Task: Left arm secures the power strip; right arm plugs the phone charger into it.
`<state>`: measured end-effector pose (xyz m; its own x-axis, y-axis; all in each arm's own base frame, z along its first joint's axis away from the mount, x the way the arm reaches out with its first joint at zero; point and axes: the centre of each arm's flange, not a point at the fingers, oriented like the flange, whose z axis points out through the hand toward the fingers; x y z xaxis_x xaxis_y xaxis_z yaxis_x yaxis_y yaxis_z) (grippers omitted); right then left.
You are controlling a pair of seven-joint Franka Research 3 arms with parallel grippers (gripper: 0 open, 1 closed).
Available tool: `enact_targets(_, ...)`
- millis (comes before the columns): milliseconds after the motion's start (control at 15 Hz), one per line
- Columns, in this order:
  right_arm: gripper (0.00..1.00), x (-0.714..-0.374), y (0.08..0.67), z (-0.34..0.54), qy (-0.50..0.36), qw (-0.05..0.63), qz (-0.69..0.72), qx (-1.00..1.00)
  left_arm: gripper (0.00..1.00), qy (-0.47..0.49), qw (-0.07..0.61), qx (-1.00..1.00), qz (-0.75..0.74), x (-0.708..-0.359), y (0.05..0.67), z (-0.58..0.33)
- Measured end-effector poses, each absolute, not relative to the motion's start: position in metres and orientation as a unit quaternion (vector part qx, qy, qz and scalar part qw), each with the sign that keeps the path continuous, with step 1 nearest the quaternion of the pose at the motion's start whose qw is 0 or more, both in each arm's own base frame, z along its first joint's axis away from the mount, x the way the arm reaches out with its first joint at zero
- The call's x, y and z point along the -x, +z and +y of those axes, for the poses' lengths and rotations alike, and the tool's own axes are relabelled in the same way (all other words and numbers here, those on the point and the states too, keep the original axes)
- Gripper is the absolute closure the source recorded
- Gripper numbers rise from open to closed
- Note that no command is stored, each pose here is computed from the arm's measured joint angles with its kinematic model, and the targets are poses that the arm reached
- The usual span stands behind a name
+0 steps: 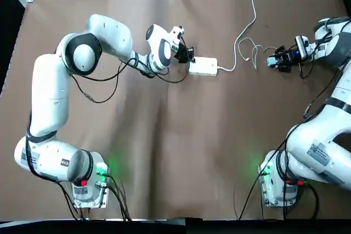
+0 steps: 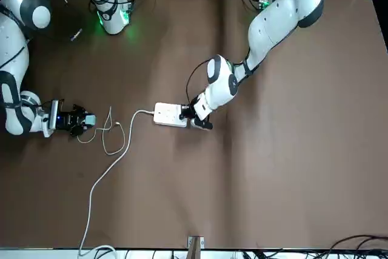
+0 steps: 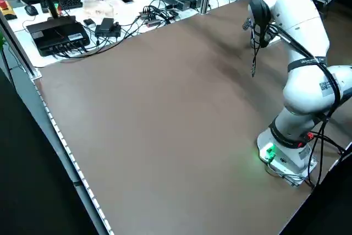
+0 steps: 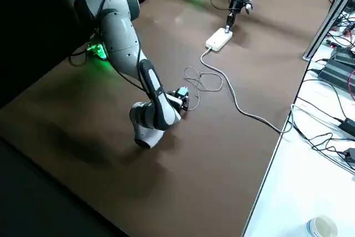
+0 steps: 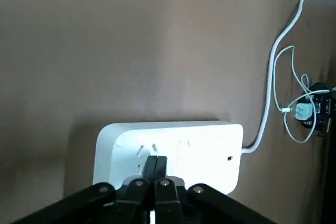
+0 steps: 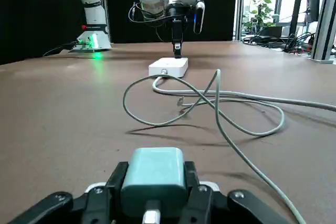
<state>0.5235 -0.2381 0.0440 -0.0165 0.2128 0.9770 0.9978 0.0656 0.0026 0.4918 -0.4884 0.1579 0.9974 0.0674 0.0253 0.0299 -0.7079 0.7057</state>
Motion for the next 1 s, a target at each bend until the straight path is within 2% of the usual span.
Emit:
enact_targets(467,0.52,-0.54,0.066,-0.249,-0.4,0.452,-0.553,0.574,0.99,0.025,0.381,-0.924,0.026,-0.492,0.158,-0.488)
enact_targets(1000,0.52,-0.607,0.216,-0.237,-0.314,0.433,-0.513,0.671,0.99,0.025,0.381,-0.924,0.026,-0.492,0.158,-0.488)
